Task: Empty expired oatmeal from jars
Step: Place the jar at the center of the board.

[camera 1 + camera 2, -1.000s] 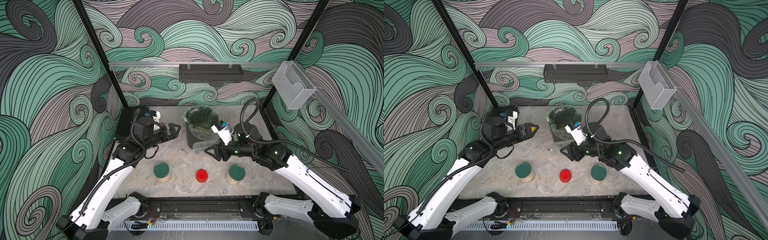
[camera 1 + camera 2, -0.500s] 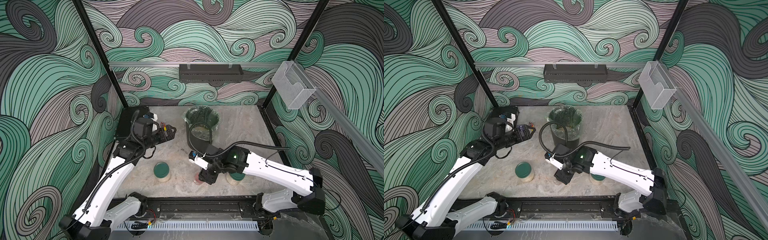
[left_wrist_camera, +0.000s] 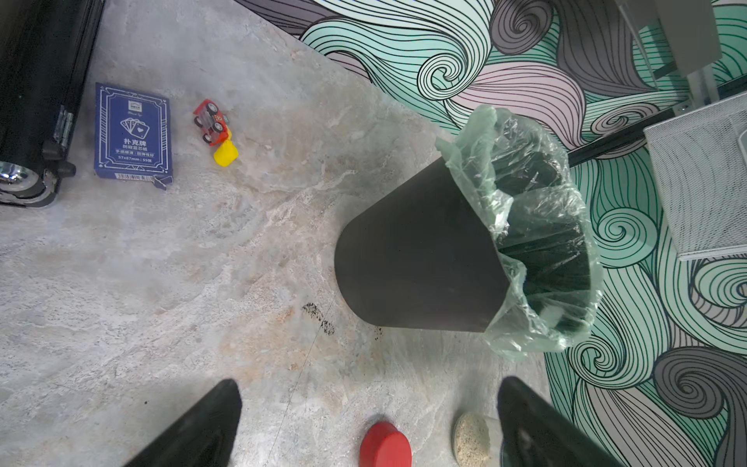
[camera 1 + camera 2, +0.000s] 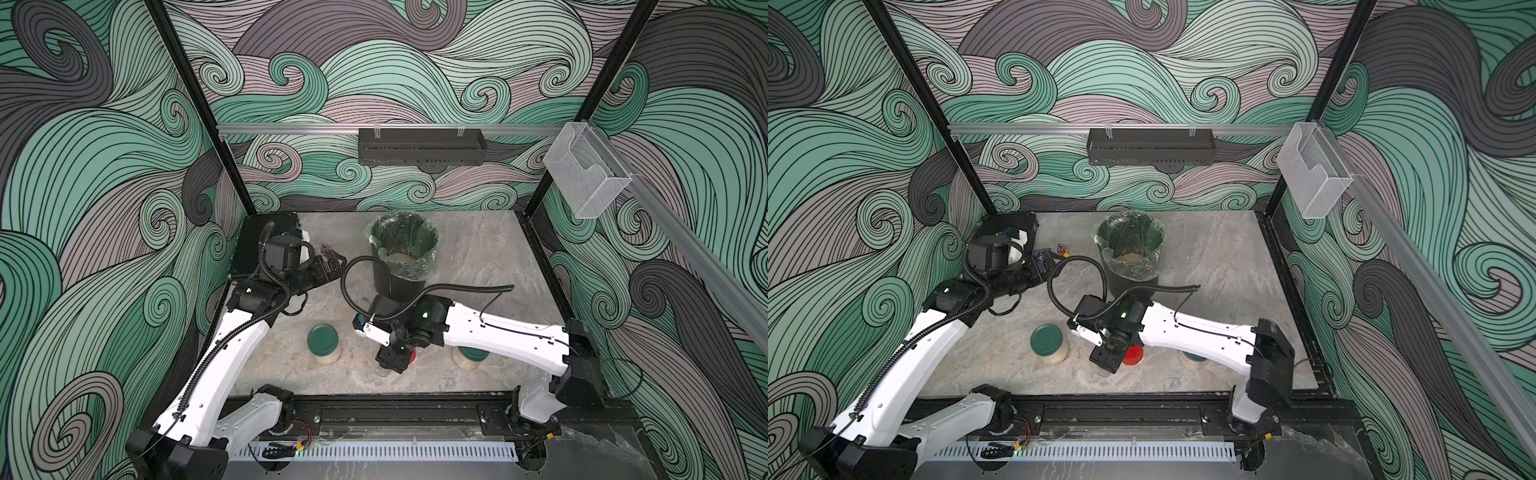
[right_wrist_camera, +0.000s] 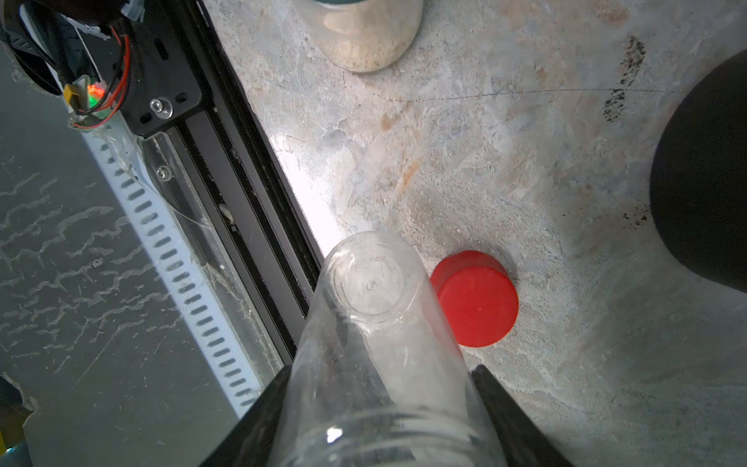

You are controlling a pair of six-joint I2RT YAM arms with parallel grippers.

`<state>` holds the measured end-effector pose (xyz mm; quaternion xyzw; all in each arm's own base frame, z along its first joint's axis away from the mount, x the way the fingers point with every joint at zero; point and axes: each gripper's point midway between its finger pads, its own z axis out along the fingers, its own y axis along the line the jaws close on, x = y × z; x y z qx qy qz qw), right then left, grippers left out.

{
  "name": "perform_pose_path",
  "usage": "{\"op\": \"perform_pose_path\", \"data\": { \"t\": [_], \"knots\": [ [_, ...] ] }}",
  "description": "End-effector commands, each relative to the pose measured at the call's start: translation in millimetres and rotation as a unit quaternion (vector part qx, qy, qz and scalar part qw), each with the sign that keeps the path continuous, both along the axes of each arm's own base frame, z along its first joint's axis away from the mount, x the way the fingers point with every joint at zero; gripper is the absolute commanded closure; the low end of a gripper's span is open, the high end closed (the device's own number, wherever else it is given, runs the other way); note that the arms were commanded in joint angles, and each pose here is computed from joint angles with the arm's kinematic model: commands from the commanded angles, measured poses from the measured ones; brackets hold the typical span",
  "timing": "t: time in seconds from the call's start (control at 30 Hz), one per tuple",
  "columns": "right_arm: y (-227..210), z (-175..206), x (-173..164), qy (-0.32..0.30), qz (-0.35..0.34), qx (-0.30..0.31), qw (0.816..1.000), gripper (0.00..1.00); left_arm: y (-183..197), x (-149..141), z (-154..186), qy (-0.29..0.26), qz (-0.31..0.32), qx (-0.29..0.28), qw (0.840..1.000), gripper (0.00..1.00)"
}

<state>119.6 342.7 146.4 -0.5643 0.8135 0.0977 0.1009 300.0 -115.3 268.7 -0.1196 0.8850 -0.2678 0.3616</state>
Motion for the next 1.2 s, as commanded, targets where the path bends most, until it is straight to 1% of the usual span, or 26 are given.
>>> {"op": "perform_pose_path", "data": {
  "t": [0.0, 0.37, 0.6, 0.77, 0.93, 1.17],
  "knots": [
    [6, -2, 5, -0.013, 0.010, -0.006, 1.000, 0.38, 1, -1, -3, 0.008, -0.002, -0.006, 1.000, 0.01],
    [16, -25, 19, -0.035, 0.014, -0.033, 0.999, 0.33, 1, 0, -7, 0.012, -0.003, -0.017, 1.000, 0.01],
    [19, -41, 28, -0.046, 0.007, -0.051, 0.998, 0.33, 3, -2, -5, 0.009, -0.002, -0.017, 1.000, 0.01],
    [21, -46, 32, -0.053, 0.003, -0.055, 0.997, 0.32, 5, -3, -4, 0.005, -0.002, -0.015, 1.000, 0.01],
    [21, -48, 35, -0.057, 0.001, -0.057, 0.997, 0.27, 6, -5, -5, 0.006, -0.002, -0.017, 1.000, 0.01],
    [22, -44, 34, -0.058, -0.002, -0.048, 0.997, 0.14, 6, -5, -3, 0.001, -0.002, -0.020, 1.000, 0.01]
  ]
}}
